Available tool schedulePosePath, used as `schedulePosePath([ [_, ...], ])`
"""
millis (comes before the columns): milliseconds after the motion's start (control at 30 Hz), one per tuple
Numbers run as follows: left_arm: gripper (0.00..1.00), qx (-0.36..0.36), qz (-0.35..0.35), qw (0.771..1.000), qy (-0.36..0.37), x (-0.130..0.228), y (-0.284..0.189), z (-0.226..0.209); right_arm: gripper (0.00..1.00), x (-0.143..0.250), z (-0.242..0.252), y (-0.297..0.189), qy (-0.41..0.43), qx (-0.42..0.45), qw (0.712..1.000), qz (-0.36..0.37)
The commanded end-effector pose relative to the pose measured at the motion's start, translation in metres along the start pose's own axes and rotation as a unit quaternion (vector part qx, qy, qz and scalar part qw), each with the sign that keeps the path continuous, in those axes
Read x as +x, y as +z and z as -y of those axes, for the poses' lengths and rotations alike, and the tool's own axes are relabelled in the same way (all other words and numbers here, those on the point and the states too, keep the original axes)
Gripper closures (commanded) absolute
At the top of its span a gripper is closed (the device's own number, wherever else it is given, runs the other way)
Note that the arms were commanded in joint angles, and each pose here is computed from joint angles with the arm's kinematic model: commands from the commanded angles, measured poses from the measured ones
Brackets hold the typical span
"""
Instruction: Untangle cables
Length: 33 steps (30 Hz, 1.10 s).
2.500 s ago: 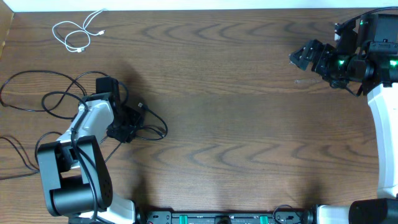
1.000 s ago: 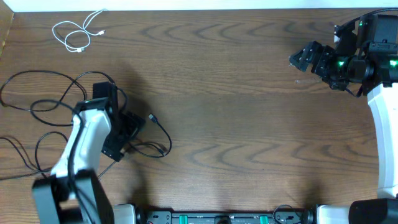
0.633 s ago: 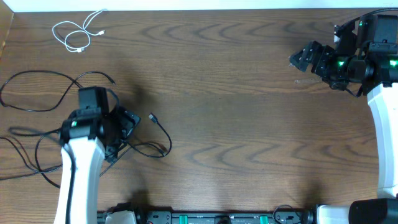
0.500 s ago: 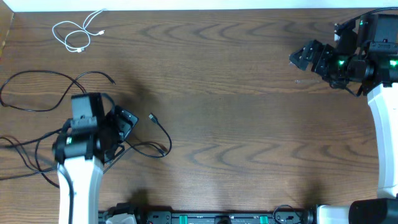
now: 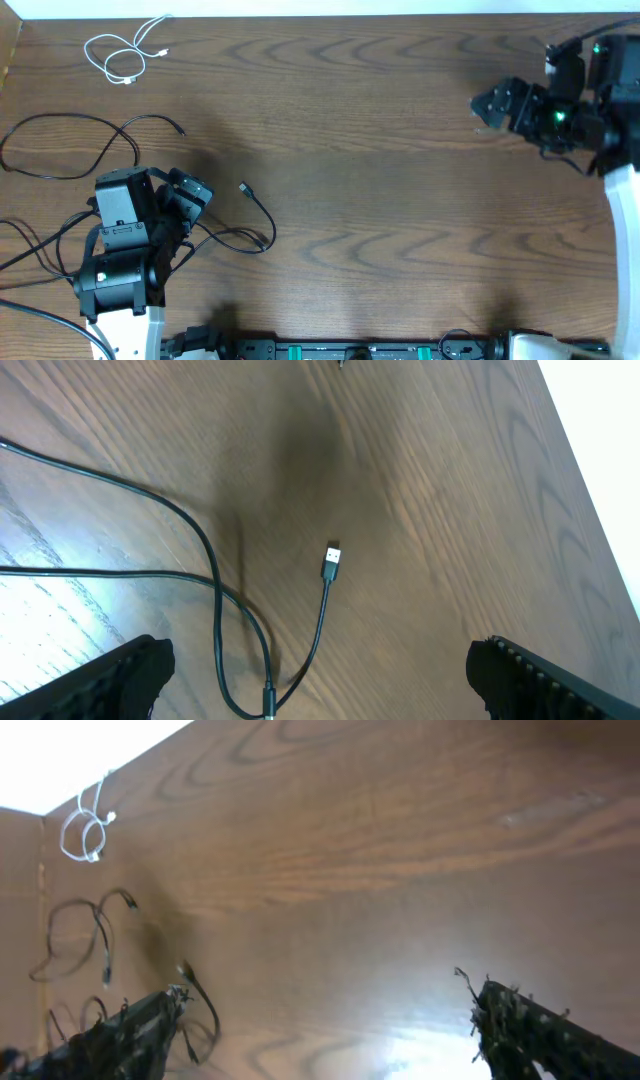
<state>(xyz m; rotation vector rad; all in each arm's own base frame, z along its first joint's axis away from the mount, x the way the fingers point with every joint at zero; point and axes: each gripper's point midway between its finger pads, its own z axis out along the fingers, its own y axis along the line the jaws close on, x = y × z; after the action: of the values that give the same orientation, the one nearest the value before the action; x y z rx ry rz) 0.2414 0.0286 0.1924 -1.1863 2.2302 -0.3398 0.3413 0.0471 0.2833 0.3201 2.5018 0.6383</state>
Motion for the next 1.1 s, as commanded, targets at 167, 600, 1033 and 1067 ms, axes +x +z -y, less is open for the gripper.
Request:
schedulePosePath([
  [167, 0.0, -0.007, 0.007, 1.0, 0.011, -0.005, 0.0, 0.0, 0.16, 0.042, 0.006, -0.046, -0.062, 0.04, 0.997, 0.018],
  [600, 0.0, -0.012, 0.003, 1.0, 0.011, -0.004, 0.003, 0.0, 0.01, 0.105, 0.025, -0.057, -0.082, 0.035, 0.994, 0.066],
  [1033, 0.0, -0.013, 0.001, 1.0, 0.011, -0.004, 0.004, -0.001, 0.01, 0.118, 0.029, -0.054, -0.074, 0.04, 0.996, 0.037],
  [1067, 0.0, -0.013, 0.001, 1.0, 0.011, -0.004, 0.004, -0.001, 0.01, 0.117, 0.029, -0.054, -0.074, 0.04, 0.996, 0.037],
])
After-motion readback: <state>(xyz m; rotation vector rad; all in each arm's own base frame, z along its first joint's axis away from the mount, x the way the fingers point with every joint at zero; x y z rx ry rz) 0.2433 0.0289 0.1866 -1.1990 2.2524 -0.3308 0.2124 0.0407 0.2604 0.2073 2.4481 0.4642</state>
